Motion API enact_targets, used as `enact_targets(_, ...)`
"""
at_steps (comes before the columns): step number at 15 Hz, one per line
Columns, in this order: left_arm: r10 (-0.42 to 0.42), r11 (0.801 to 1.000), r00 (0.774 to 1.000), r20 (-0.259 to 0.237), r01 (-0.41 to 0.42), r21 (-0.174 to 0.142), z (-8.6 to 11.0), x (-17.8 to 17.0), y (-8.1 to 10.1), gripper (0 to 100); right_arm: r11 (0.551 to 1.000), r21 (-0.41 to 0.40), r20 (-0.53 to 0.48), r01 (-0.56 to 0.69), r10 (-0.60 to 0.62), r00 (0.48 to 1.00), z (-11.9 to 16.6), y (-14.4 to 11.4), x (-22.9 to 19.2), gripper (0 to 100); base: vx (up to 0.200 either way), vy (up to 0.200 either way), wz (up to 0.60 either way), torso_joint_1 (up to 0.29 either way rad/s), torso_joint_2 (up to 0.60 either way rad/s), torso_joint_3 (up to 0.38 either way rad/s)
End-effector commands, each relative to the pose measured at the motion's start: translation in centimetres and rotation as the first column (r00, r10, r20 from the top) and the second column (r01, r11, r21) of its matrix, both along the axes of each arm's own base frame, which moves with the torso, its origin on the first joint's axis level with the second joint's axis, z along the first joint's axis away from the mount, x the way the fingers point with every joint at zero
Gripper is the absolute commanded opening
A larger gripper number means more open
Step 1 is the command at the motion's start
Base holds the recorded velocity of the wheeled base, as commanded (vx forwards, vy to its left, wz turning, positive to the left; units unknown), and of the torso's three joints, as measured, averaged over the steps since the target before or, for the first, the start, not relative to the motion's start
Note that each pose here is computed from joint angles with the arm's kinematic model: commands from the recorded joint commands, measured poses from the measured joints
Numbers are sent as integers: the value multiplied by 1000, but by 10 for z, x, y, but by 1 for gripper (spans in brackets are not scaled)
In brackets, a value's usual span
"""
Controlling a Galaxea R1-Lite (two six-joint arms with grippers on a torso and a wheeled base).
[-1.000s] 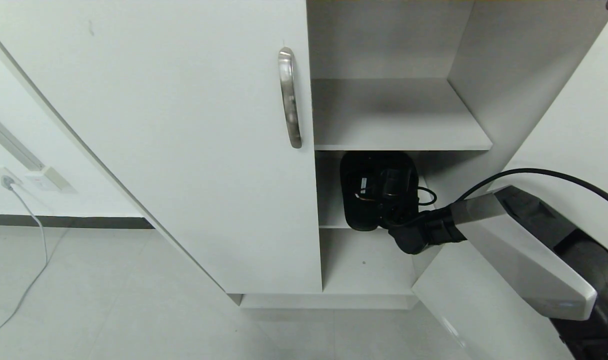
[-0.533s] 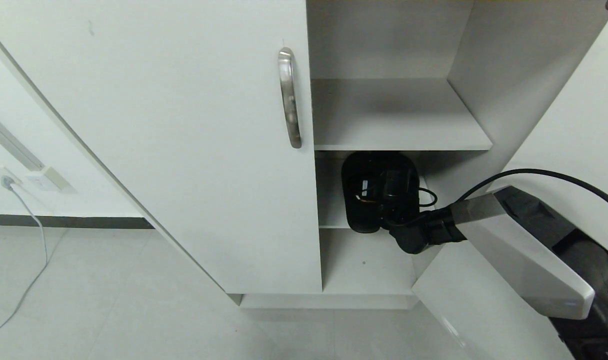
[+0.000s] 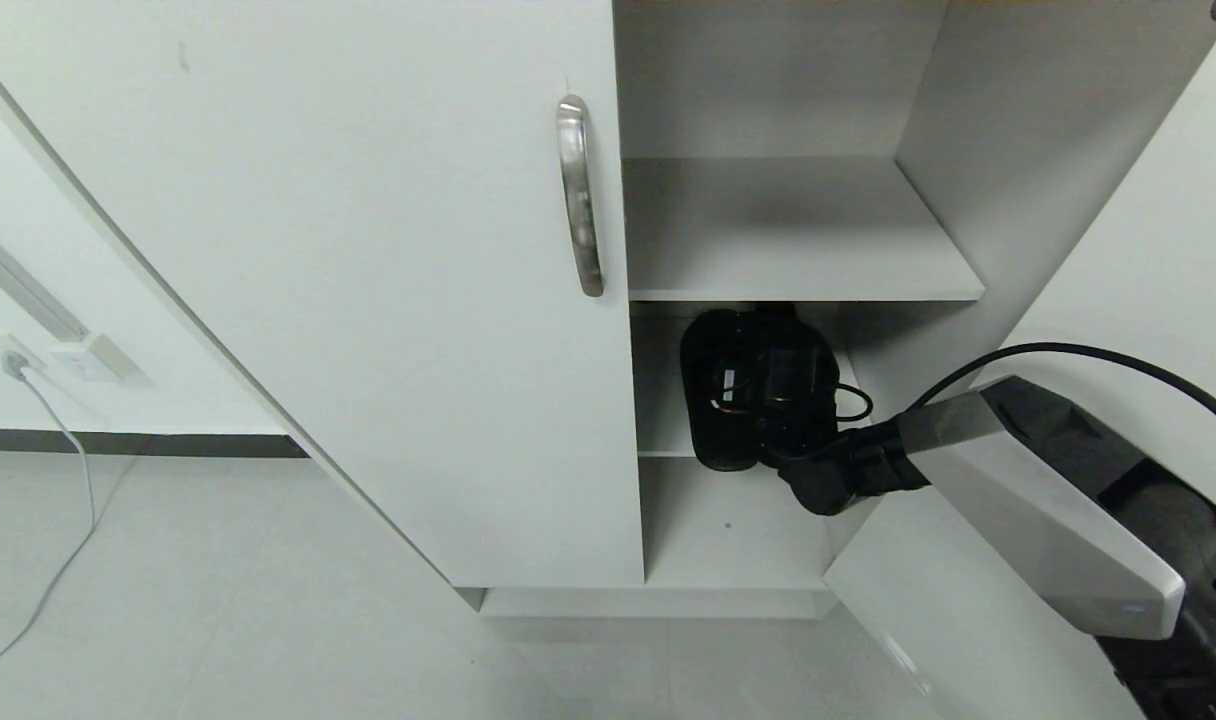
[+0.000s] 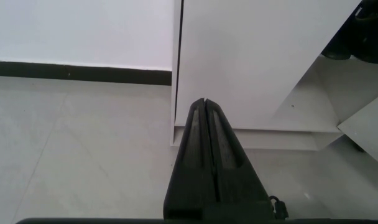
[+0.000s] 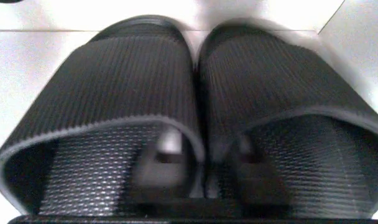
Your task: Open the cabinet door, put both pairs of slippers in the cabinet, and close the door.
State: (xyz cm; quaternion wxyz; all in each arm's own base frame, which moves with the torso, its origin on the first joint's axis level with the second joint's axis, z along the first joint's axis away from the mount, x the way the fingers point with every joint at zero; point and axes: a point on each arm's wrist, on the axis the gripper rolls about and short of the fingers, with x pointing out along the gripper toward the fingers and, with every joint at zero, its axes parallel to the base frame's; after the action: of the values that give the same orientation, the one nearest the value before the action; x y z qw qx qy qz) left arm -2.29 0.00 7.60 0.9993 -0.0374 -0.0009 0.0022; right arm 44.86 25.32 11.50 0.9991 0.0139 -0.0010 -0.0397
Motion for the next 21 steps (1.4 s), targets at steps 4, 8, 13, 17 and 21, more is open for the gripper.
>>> enact_targets(4,0,1000,1000,-2,0,1,0,0,0,0,1000,13,20,-23,22,1000,17,-4,-38,100,0,0,0,0,0,0)
enact_targets(8,2,1000,1000,-2,-2,1,0,0,0,0,998,14,21,-63,62,998,25,-5,-83,100,0,0,0,0,0,0)
enact_targets(13,0,1000,1000,-2,0,1,0,0,0,0,989,-10,-16,-148,148,989,23,-11,-151,100,0,0,0,0,0,0)
enact_targets(17,0,1000,1000,0,0,0,0,0,0,0,986,-22,-36,-165,164,986,14,-10,-159,100,0,0,0,0,0,0)
enact_targets(21,0,1000,1000,0,0,0,0,0,0,0,985,-29,-49,-173,171,984,9,-8,-161,100,0,0,0,0,0,0)
